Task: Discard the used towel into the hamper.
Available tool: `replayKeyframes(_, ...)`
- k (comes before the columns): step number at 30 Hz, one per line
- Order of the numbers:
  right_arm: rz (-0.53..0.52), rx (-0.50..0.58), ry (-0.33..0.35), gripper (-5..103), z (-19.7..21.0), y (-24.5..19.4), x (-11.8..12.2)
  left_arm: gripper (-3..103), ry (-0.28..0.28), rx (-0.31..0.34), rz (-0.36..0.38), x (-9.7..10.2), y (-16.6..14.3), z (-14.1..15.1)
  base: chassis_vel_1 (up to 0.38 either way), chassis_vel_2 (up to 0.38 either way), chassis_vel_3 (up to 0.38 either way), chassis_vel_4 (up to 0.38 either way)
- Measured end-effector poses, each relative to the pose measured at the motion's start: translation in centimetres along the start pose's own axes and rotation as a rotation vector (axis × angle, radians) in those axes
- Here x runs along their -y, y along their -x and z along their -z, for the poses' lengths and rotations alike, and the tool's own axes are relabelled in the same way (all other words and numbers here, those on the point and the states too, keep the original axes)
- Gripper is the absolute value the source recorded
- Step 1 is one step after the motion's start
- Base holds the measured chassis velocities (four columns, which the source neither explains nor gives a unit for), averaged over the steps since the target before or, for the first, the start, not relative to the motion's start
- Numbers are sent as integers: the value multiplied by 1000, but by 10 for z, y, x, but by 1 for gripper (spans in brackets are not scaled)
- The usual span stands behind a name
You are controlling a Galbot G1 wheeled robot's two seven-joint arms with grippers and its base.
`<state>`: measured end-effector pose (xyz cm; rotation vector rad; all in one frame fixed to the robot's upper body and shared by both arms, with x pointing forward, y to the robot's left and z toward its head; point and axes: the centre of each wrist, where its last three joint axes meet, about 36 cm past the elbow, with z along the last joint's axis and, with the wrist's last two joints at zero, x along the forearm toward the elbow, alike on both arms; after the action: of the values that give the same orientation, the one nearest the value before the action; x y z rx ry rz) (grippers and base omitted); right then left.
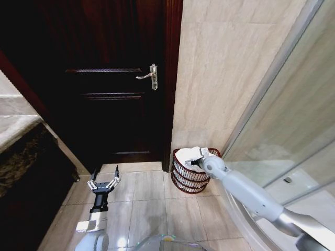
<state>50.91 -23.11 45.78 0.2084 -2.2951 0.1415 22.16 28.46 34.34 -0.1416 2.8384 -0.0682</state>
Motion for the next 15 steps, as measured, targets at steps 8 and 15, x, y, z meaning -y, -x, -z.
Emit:
replayKeyframes(8, 12, -70, 62, 100, -19, 13, 28, 100, 0, -2, -10, 4, -1, 0, 0, 0, 0, 0)
replayKeyframes(15, -3, -114, 24, 100, -29, 48, 24, 100, 0, 3, -22, 6, 3, 3, 0, 0, 0, 0)
